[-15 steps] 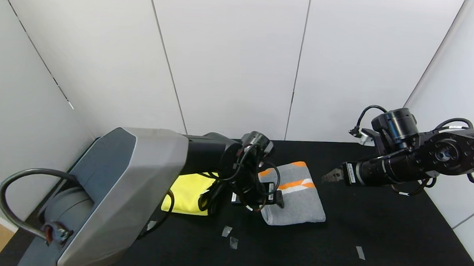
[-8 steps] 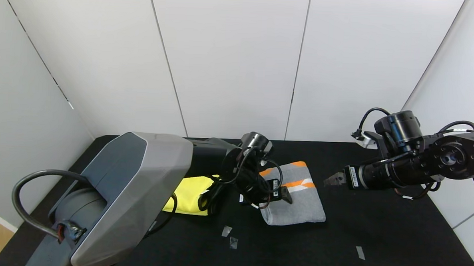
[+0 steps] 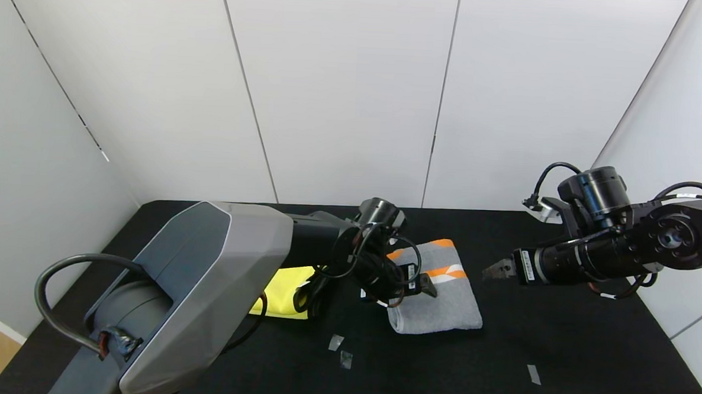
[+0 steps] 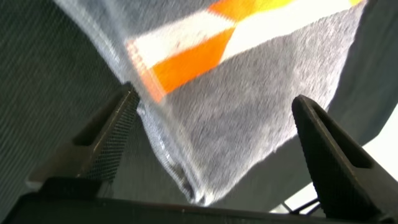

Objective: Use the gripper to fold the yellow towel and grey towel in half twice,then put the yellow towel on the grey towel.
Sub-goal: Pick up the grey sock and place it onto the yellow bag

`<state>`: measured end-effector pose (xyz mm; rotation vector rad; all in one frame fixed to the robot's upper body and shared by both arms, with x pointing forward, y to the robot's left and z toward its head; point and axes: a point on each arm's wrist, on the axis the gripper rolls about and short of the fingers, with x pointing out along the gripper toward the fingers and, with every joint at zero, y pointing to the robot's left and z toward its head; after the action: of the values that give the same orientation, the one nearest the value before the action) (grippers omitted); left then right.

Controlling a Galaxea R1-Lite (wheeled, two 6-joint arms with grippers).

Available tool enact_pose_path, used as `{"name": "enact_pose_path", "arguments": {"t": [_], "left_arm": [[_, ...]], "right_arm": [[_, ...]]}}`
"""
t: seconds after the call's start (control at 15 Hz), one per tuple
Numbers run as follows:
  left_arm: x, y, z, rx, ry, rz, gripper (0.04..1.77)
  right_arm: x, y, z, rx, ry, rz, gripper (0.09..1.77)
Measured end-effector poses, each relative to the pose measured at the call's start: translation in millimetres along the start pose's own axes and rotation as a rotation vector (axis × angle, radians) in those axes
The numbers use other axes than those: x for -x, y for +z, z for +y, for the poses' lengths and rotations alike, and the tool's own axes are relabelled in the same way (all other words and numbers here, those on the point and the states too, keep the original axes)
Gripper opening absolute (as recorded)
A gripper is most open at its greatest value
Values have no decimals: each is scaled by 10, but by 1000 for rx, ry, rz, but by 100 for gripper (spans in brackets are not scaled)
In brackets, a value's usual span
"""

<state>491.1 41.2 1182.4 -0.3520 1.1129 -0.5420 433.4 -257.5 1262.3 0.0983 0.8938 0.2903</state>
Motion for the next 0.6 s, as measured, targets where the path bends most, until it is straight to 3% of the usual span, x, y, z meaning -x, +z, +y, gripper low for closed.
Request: {"name": "enact_pose_path", "arguments": {"t": [0.6], "left_arm": [[-139,-4,-8,-12,-29,-30,172]], "right_arm": [[10,-30,-12,-3,-4,7,171]]}}
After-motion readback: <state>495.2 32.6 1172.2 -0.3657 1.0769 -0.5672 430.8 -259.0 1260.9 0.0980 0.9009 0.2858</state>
